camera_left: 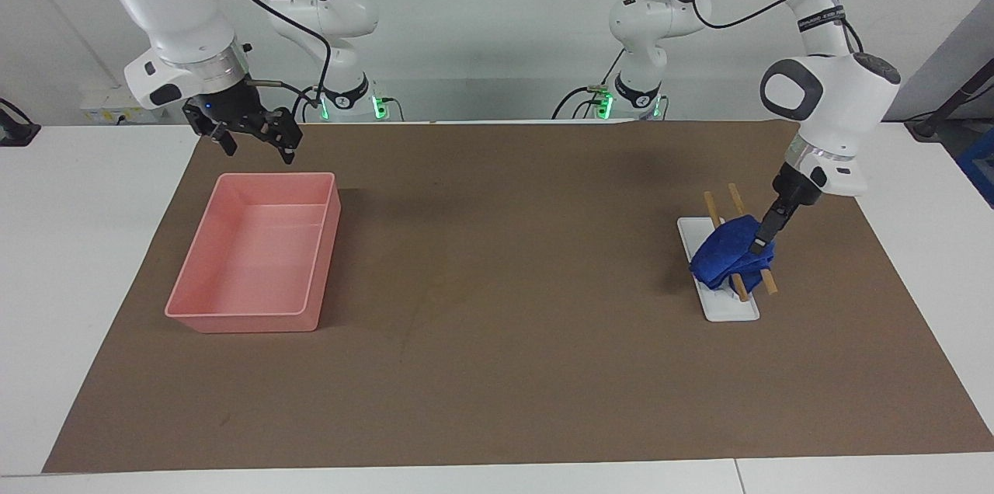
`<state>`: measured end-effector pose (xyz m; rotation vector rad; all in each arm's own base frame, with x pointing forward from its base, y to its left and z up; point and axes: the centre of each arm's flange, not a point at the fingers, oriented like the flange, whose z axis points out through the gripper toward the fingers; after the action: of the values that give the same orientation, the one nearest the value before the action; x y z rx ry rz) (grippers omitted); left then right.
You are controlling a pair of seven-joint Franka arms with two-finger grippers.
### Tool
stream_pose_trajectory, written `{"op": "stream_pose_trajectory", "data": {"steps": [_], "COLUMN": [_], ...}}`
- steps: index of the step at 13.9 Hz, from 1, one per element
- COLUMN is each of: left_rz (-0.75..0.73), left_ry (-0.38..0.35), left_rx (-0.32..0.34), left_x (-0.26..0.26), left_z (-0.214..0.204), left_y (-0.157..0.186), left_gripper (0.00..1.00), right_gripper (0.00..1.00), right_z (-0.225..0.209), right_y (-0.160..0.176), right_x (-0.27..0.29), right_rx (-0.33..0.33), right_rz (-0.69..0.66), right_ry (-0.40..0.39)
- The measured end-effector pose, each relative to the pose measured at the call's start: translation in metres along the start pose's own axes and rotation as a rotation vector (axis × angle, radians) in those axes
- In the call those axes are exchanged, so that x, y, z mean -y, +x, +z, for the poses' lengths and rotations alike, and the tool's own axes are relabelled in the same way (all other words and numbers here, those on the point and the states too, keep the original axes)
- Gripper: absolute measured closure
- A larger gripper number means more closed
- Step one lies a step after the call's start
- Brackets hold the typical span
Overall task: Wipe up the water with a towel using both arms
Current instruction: 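Move the left gripper toward the blue towel on the white tray, then grasp the blue towel with the left gripper and lift it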
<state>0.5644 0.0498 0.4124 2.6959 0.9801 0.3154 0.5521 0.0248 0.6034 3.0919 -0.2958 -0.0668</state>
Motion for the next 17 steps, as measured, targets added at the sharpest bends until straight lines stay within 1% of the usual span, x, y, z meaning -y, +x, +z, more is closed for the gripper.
{"op": "stream_pose_trajectory", "data": {"steps": [1, 3, 4, 6, 8, 9, 10, 11, 12, 15, 17], "left_rz": [-0.002, -0.004, -0.002, -0.002, -0.004, -0.007, -0.007, -0.007, -0.008, -0.003, 0.008], "left_ry": [0.000, -0.001, -0.006, -0.011, -0.016, -0.017, -0.017, -0.017, -0.015, -0.008, -0.004], "left_rx": [-0.001, -0.003, -0.009, -0.018, -0.029, -0.031, -0.030, -0.030, -0.025, 0.005, 0.042], "left_x": [0.001, 0.001, 0.000, -0.001, -0.001, -0.001, 0.000, -0.001, 0.000, -0.003, -0.013], "left_z": [0.001, 0.001, -0.002, -0.006, -0.011, -0.013, -0.013, -0.014, -0.015, -0.020, -0.036], "left_y": [0.000, 0.000, 0.001, 0.002, 0.005, 0.006, 0.006, 0.007, 0.007, 0.010, 0.014], "left_gripper": [0.10, 0.34, 0.45, 0.54, 0.72, 0.79, 0.79, 0.84, 0.85, 0.85, 0.85], "right_gripper": [0.00, 0.00, 0.00, 0.00, 0.00, 0.00, 0.00, 0.00, 0.00, 0.00, 0.00], "right_z": [0.000, 0.000, 0.000, 0.000, 0.000, 0.000, 0.000, 0.000, 0.000, 0.000, 0.000], "right_y": [0.000, 0.000, 0.000, 0.000, 0.000, 0.000, 0.000, 0.000, 0.000, 0.000, 0.000], "right_x": [0.000, 0.000, 0.000, 0.000, 0.000, 0.000, 0.000, 0.000, 0.000, 0.000, 0.000], "right_rx": [0.000, 0.000, 0.000, 0.000, 0.000, 0.000, 0.000, 0.000, 0.000, 0.000, 0.000], "right_rz": [0.000, 0.000, 0.000, 0.000, 0.000, 0.000, 0.000, 0.000, 0.000, 0.000, 0.000], "right_ry": [0.000, 0.000, 0.000, 0.000, 0.000, 0.000, 0.000, 0.000, 0.000, 0.000, 0.000]}}
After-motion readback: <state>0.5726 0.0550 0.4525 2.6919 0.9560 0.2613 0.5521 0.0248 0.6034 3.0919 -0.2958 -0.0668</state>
